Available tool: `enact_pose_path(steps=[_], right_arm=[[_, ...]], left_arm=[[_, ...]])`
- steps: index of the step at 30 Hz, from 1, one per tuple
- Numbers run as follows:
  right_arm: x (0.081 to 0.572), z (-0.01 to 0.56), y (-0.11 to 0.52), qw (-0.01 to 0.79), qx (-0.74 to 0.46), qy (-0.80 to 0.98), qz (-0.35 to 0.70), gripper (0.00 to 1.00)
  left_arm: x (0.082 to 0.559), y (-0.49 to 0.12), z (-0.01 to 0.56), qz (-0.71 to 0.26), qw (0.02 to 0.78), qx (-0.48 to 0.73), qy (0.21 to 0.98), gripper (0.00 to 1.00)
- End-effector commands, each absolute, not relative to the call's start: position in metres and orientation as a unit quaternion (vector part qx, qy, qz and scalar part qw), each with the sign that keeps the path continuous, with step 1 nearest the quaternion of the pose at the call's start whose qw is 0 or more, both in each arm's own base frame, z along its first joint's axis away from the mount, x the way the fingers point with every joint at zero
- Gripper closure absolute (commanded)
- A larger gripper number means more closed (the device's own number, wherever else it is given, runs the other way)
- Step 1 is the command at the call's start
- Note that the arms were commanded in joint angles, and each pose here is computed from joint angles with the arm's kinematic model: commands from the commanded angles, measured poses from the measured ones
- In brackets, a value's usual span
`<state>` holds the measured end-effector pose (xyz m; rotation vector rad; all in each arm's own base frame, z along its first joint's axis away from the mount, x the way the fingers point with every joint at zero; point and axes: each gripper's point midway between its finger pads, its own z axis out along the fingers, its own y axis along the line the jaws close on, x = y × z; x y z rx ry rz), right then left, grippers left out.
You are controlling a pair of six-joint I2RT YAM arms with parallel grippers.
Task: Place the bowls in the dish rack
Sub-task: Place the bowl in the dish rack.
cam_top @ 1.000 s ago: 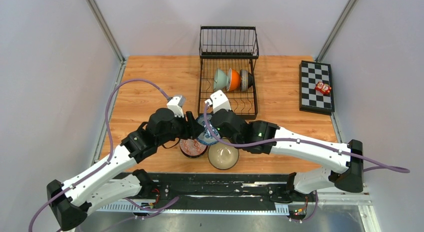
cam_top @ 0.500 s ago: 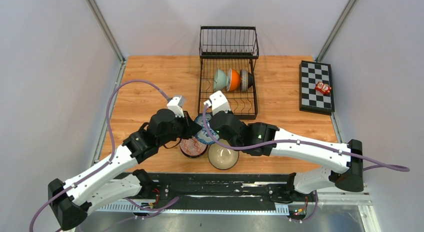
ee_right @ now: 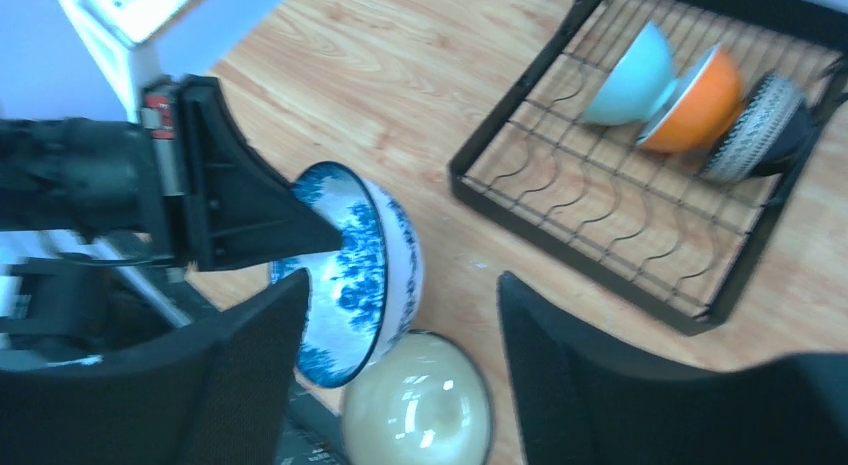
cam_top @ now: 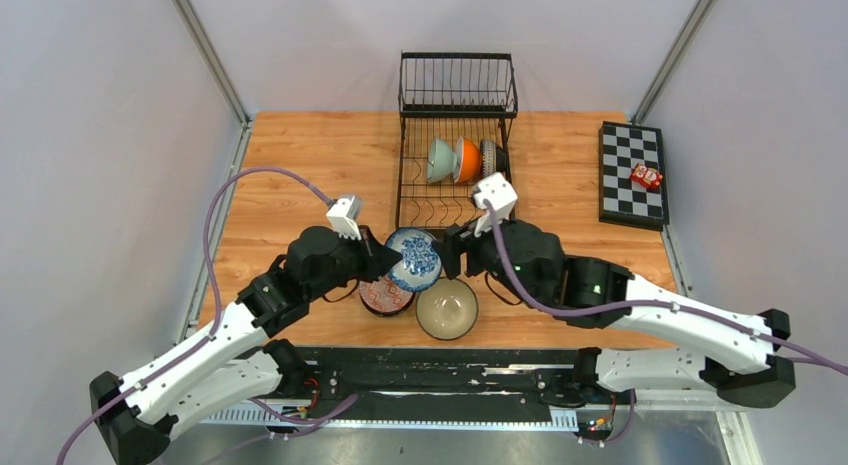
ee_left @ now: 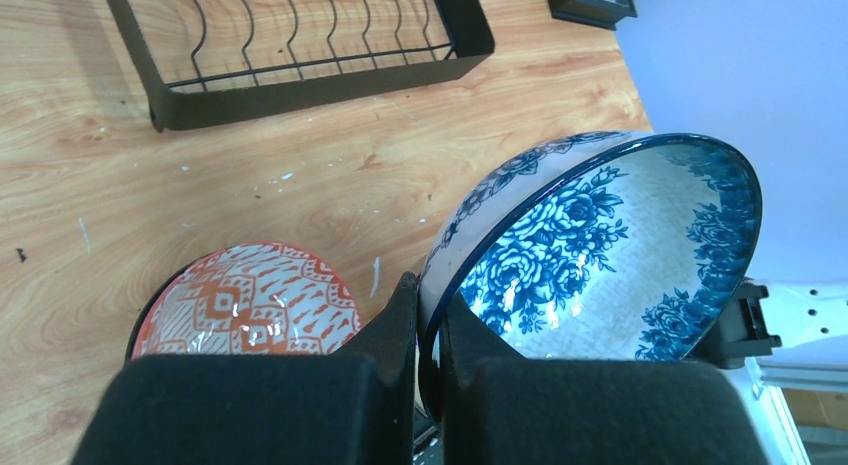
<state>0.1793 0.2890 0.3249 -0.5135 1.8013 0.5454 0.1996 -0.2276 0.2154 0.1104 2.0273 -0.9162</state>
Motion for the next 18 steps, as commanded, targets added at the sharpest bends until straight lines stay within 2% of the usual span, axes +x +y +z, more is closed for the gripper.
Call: enact_pose_path(steps=[1, 5, 7, 8, 18], right_arm=[[0.161, 0.329, 0.291, 0.557, -0.221, 0.743, 0.297, 0.23], [0.153, 0.334, 0.284, 0.559, -0.216, 0.73, 0.328, 0.16], [0.151, 0.336, 0.279, 0.559, -0.21, 0.727, 0.338, 0.03], [0.15, 0.336, 0.277, 0.559, -0.207, 0.727, 0.341, 0.01], [0.137, 0.342, 0.276, 0.56, -0.21, 0.697, 0.396, 0.0]], left_arm=[[0.201, -0.236, 0.25, -0.429, 0.48, 0.052, 0.764, 1.0], [0.204, -0.234, 0.259, -0.457, 0.494, 0.049, 0.738, 1.0], [0.204, -0.233, 0.262, -0.474, 0.496, 0.047, 0.726, 1.0], [0.203, -0.233, 0.265, -0.484, 0.499, 0.047, 0.718, 1.0], [0.19, -0.237, 0.296, -0.562, 0.514, 0.066, 0.645, 1.0]])
